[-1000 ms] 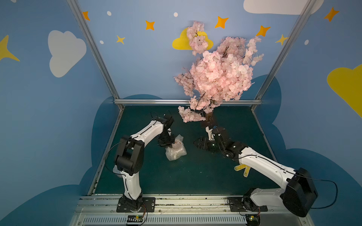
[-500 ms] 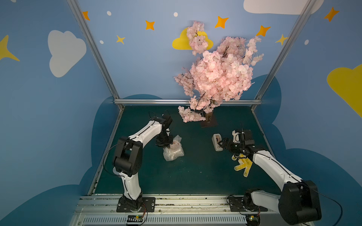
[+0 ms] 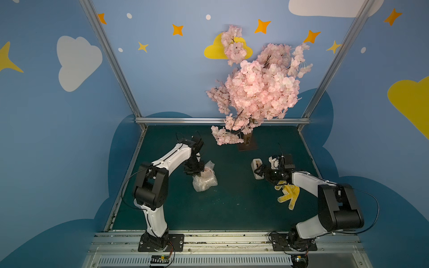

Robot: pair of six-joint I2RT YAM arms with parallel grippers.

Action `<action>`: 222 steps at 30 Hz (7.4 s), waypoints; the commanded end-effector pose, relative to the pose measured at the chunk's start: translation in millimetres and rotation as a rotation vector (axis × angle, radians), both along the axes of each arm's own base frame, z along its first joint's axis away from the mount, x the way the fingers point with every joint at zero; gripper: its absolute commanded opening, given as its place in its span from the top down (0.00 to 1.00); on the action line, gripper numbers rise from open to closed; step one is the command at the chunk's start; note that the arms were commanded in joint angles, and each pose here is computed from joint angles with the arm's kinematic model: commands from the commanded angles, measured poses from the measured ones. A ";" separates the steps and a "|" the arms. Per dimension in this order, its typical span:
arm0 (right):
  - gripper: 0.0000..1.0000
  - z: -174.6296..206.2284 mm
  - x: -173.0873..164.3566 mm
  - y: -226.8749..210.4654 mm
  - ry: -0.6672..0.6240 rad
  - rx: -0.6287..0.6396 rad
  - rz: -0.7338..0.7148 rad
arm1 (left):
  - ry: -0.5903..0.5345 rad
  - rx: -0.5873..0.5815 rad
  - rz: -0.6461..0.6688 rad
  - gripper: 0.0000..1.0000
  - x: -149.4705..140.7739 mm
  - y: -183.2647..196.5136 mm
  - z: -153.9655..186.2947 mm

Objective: Wrap mugs in bubble wrap
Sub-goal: Move the Tape Cutter to the center of the board, then tear off the tape using the Tape Cutter.

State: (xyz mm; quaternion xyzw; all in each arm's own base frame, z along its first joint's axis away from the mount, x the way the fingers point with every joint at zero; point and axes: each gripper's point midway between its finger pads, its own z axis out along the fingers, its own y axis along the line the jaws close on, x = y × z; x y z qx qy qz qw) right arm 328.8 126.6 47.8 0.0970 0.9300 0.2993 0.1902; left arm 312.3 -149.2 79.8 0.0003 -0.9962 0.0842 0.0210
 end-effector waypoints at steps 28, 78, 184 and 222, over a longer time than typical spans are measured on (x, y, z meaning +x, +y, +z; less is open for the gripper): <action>0.33 35.0 9.4 52.0 -0.056 0.209 0.035 | 0.011 -0.021 -0.010 0.97 -3.9 -1.4 3.9; 0.63 -2.5 17.7 62.1 0.241 0.398 -0.237 | -0.001 -0.038 -0.012 0.97 -1.2 -4.9 9.1; 1.00 44.9 34.8 72.2 0.237 0.734 -0.246 | 0.004 -0.027 -0.017 0.97 -3.9 -2.0 8.0; 1.00 79.8 36.6 61.0 0.177 0.696 -0.124 | 0.005 -0.025 -0.018 0.97 -4.8 -1.7 8.2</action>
